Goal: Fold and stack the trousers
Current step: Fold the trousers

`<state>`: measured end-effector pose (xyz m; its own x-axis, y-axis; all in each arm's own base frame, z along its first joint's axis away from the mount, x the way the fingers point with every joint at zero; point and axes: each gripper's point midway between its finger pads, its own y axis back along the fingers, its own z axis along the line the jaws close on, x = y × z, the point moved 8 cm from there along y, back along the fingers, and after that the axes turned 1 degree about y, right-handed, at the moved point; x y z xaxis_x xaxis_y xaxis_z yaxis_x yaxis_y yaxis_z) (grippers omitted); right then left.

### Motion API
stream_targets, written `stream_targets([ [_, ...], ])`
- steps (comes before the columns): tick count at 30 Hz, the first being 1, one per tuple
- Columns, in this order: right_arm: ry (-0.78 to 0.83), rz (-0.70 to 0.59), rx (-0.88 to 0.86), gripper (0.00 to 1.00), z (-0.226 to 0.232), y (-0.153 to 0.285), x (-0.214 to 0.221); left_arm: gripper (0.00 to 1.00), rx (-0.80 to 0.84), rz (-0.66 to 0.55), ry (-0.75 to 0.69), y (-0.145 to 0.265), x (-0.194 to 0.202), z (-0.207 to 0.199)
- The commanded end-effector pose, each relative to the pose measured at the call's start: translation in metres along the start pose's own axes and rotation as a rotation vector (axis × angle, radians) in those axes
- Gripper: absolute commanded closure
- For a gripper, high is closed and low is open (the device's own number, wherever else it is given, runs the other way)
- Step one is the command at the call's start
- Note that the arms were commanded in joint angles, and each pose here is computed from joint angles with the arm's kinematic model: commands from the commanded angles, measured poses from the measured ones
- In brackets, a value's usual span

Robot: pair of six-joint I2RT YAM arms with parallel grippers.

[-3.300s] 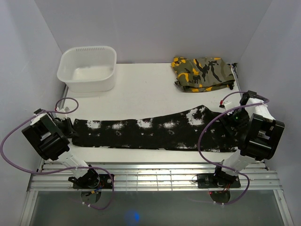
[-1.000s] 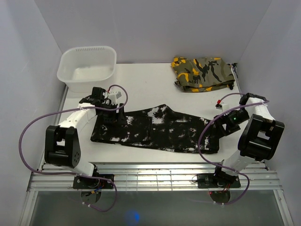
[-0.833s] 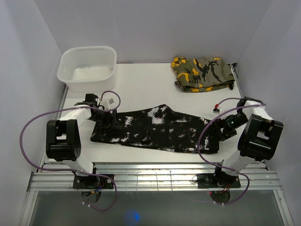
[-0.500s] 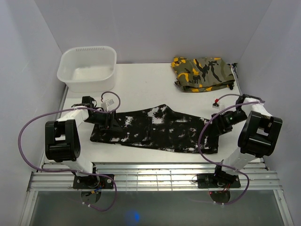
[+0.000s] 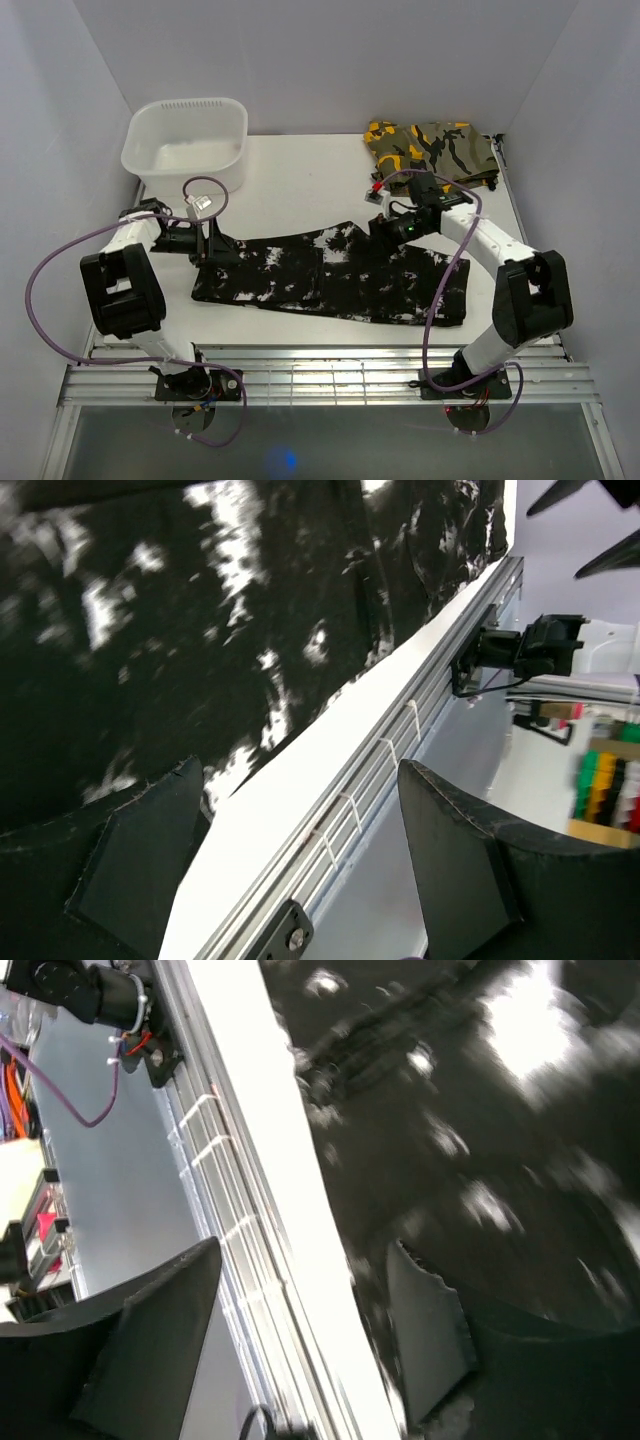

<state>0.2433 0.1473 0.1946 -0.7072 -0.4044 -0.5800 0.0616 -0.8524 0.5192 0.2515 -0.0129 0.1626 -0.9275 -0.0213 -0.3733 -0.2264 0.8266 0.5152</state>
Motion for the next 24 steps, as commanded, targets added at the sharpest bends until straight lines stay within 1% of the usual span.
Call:
stream_targets([
  [1, -0.020, -0.019, -0.012, 0.30, 0.000, -0.042, -0.015, 0.10, 0.066, -0.011, 0.018, 0.011, 0.002, 0.006],
  [3, -0.008, 0.002, -0.006, 0.31, -0.003, -0.061, -0.013, 0.10, 0.017, -0.004, 0.040, 0.013, 0.002, 0.013],
  [4, -0.042, 0.025, 0.000, 0.32, -0.009, -0.070, -0.006, 0.11, -0.025, -0.015, 0.049, 0.012, 0.001, 0.018],
  [5, -0.041, 0.031, 0.000, 0.32, -0.011, -0.074, -0.004, 0.11, -0.070, -0.019, 0.052, 0.013, 0.001, 0.022],
  [7, -0.058, 0.054, 0.000, 0.34, -0.019, -0.085, 0.002, 0.10, -0.180, -0.013, 0.041, 0.015, 0.001, 0.030],
  [8, -0.064, 0.064, 0.002, 0.34, -0.021, -0.087, 0.005, 0.10, -0.246, -0.042, 0.047, 0.017, -0.004, 0.034],
  [10, -0.090, 0.094, 0.029, 0.36, -0.031, -0.093, 0.013, 0.09, -0.389, -0.038, 0.055, 0.022, -0.003, 0.046],
  [13, -0.102, 0.132, 0.078, 0.36, -0.042, -0.097, 0.026, 0.08, -0.543, -0.064, 0.051, 0.030, -0.006, 0.058],
  [15, -0.105, 0.157, 0.106, 0.37, -0.047, -0.097, 0.034, 0.07, -0.594, -0.078, 0.034, 0.036, -0.008, 0.060],
  [17, -0.110, 0.177, 0.121, 0.37, -0.050, -0.098, 0.039, 0.07, -0.611, -0.089, 0.004, 0.041, -0.012, 0.057],
  [21, -0.109, 0.196, 0.132, 0.38, -0.052, -0.098, 0.044, 0.07, -0.668, -0.155, -0.083, 0.058, -0.027, 0.042],
  [22, -0.108, 0.195, 0.130, 0.38, -0.051, -0.097, 0.044, 0.07, -0.685, -0.187, -0.127, 0.065, -0.032, 0.032],
  [24, -0.104, 0.194, 0.127, 0.39, -0.050, -0.096, 0.043, 0.08, -0.726, -0.201, -0.151, 0.070, -0.033, 0.029],
])
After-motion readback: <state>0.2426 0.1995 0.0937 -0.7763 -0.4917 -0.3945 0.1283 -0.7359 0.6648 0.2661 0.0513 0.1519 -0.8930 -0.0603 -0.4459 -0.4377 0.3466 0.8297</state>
